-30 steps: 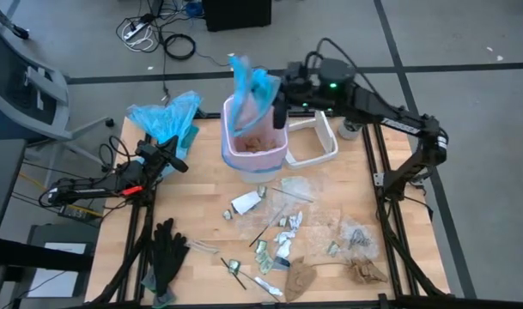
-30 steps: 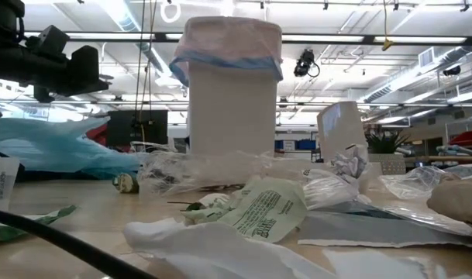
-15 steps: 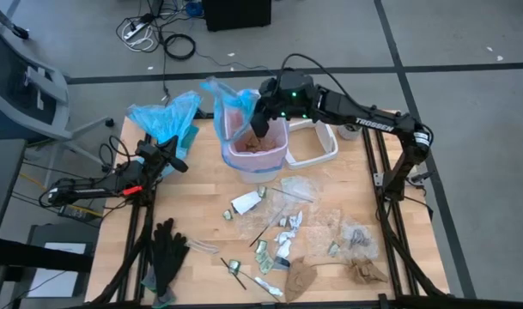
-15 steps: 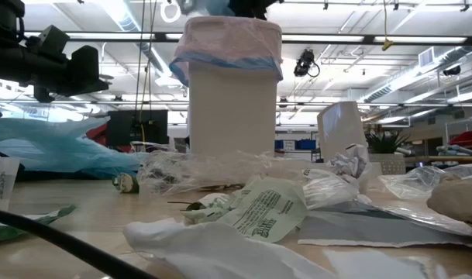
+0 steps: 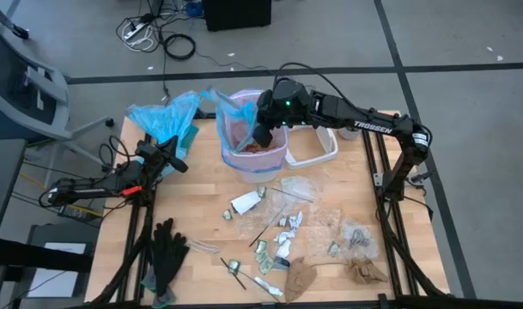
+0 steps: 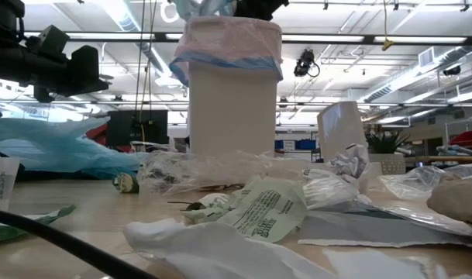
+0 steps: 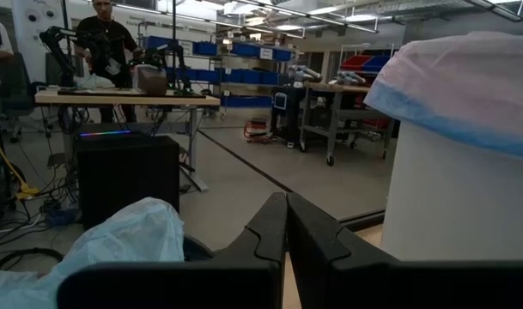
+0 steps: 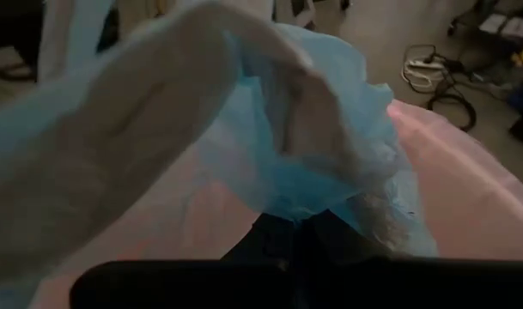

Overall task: Place trash/remove bag and relplace
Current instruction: Put the blue plastic cellophane into the trash bin, then put the clear cellophane into the trash bin

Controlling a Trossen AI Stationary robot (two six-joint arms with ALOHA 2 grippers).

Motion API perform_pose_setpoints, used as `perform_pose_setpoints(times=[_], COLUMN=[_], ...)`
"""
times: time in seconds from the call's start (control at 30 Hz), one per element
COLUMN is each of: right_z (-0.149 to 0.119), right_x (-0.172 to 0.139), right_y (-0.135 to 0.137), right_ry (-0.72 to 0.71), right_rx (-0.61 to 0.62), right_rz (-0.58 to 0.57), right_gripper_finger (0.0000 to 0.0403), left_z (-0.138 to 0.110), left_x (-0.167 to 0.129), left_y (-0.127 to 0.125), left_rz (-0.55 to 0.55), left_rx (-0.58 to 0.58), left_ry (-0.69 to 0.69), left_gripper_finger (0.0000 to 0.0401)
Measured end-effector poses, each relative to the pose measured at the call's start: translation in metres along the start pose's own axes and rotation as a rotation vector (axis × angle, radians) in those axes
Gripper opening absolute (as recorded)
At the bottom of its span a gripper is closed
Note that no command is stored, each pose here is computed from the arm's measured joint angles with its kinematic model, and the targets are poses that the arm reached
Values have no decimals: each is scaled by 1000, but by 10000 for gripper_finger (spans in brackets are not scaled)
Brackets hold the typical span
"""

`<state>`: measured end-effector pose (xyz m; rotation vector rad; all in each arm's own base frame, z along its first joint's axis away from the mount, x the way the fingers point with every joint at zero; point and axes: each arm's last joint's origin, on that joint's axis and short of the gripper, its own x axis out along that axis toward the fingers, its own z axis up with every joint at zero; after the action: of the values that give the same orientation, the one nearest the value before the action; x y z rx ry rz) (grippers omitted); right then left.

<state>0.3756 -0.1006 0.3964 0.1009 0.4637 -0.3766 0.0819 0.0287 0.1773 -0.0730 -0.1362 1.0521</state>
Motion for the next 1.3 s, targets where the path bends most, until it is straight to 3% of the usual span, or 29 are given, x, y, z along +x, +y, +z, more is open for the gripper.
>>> perform_pose_setpoints(times=[0.23,0.37,0.87,1.1,1.3], right_z=[-8,-9,1,2,-12], right_x=[-1,-1,-31,-57,-87], right_y=[-1,-1,-3,-6,-11], right_ry=[75,79,46,72,228], right_rx=[-40,-20,-29,-36,55], right_rz=[-130,-143,-115,-115,-138], right_gripper_finger=[3,15,137,141,137], left_z=[0,0,0,0,0], left_x=[0,0,0,0,0], left_y=[0,0,0,0,0], left_rz=[0,0,0,0,0], left_rx=[1,0,1,1,1], left_ry=[0,0,1,1,0], left_gripper_finger=[21,21,21,21,21])
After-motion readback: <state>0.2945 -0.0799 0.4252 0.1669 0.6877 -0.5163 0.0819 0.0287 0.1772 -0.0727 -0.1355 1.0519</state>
